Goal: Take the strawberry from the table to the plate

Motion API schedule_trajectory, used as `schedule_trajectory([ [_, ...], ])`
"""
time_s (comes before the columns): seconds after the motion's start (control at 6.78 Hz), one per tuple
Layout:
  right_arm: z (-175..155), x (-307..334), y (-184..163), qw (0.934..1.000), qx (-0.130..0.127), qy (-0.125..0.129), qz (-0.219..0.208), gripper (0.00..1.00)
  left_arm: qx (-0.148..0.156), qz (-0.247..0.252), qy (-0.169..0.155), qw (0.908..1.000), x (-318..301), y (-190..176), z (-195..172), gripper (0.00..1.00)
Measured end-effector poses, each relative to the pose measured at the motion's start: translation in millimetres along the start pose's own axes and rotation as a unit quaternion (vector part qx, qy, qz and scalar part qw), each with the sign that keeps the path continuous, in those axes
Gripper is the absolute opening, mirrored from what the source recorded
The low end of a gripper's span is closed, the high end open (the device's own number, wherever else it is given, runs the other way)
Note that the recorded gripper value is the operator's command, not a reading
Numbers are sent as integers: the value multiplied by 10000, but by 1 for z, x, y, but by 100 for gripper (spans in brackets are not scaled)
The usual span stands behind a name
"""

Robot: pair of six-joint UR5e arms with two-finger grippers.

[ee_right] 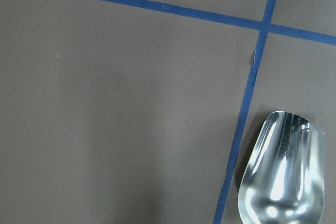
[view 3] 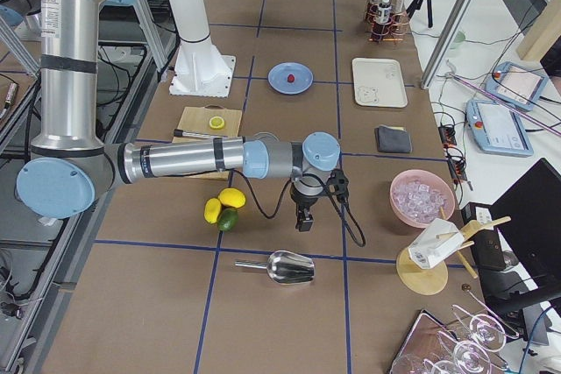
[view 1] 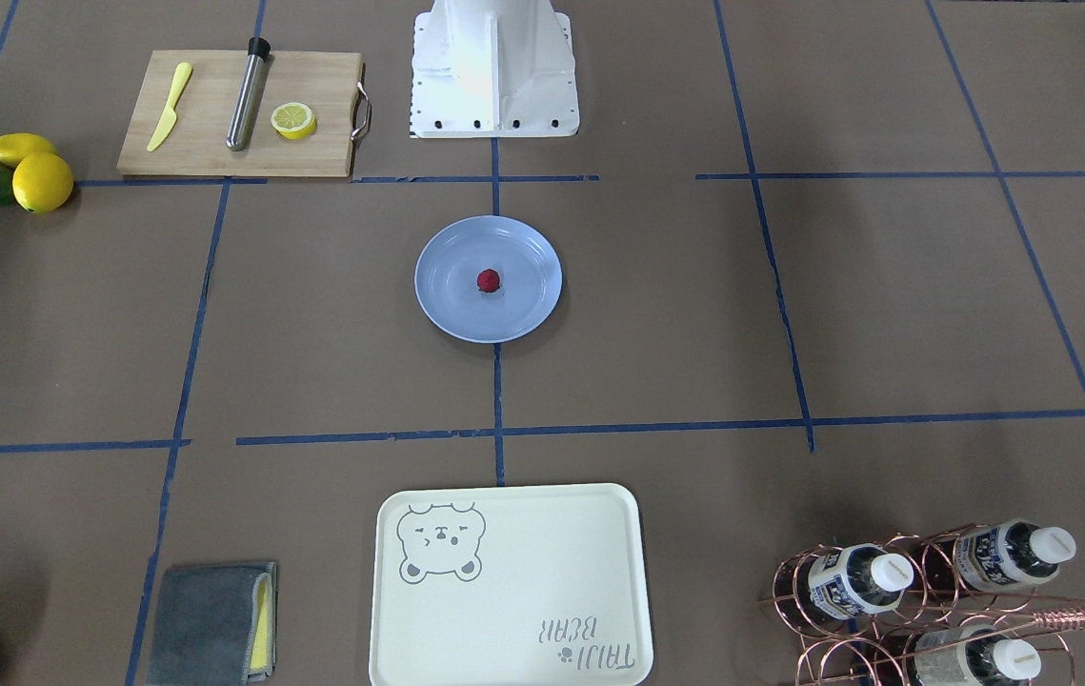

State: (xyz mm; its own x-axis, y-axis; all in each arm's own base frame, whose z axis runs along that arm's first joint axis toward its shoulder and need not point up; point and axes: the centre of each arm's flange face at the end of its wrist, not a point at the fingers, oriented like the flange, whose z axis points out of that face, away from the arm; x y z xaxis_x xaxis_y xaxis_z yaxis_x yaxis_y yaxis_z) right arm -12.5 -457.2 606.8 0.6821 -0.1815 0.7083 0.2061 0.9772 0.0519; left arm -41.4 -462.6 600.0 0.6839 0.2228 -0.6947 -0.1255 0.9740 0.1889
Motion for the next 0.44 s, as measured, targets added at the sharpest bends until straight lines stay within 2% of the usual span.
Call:
schedule_trajectory([
  [0.44,0,0,0,10000,5,0,-4,100,-28,-33,-2,10000,-3,3,2,100],
])
